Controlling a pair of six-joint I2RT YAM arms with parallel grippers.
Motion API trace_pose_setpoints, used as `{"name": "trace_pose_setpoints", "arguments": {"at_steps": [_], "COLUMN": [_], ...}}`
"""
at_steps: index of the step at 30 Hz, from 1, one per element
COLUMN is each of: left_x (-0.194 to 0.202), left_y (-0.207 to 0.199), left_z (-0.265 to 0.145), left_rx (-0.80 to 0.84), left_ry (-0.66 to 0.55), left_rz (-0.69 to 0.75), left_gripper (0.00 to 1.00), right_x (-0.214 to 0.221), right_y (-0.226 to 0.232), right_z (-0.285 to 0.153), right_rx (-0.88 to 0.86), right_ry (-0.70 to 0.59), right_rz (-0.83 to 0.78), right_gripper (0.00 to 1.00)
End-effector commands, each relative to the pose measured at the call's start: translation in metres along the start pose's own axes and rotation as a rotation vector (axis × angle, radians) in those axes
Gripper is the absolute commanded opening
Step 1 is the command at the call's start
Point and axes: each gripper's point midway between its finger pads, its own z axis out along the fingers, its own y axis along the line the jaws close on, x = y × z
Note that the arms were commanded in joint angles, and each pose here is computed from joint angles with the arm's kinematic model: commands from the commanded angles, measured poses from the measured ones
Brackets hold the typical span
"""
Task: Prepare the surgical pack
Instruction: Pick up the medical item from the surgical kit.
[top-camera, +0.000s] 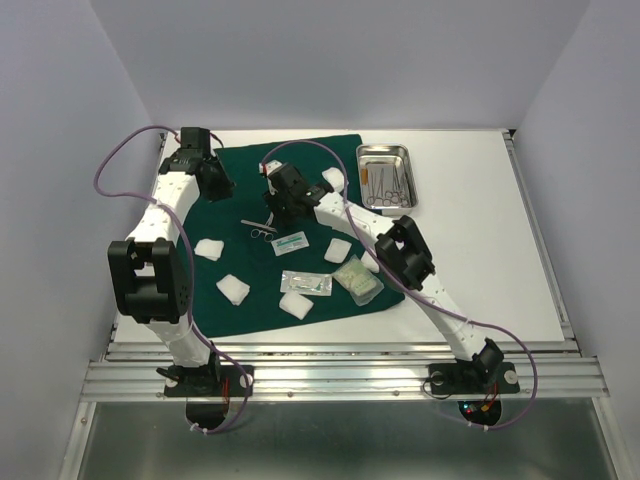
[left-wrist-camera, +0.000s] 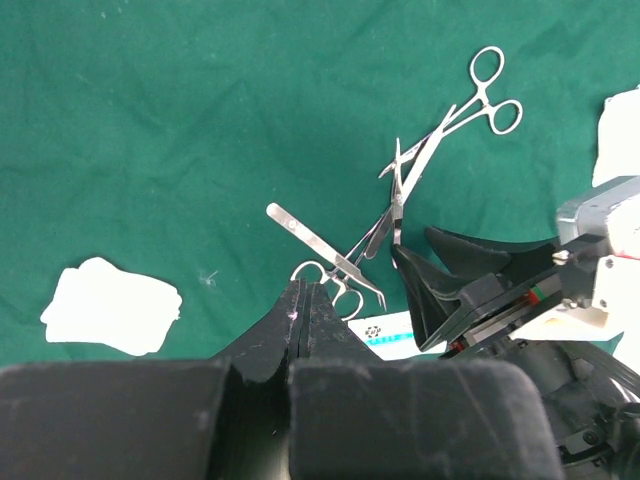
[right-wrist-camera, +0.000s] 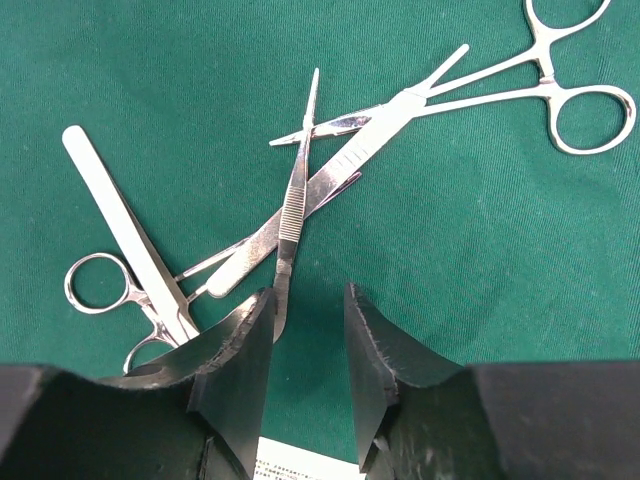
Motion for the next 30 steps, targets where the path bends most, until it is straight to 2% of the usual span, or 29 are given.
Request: {"name": "trace_pose_setpoints", "arguments": {"at_steps": [1, 10, 18, 24, 30], "left_x": [-0.004, -0.005, -0.002, -0.001, -0.001], "left_y": [0.0, 0.002, 0.004, 0.005, 0.005], "left_z": [-0.005, -0.005, -0.002, -0.002, -0.003], "left_rx": [0.007, 0.005, 0.004, 0.005, 0.009], "left_ry": [-0.024, -0.026, -0.018, -0.015, -0.017], "left_rz": [0.013, 0.016, 0.015, 0.015, 0.017], "left_gripper": [0.0, 0.0, 0.0, 0.0, 0.0], "right_x": [-0.026, -0.024, -0.001, 0.007, -0.003], "right_y": [0.006, 0.007, -0.001, -0.022, -0.02], "right_z": [-0.004, 0.003, 0.021, 0.015, -0.005], "right_rx": [0.01, 0.011, 0.058, 0.175, 0.16], "right_ry": [-0.077, -0.082, -0.037, -0.023, -0.057], "right_rz": [0.011, 0.037, 0.052, 0.075, 0.089], "right_gripper": [0.39, 0.38, 0.38, 0.27, 0.18]}}
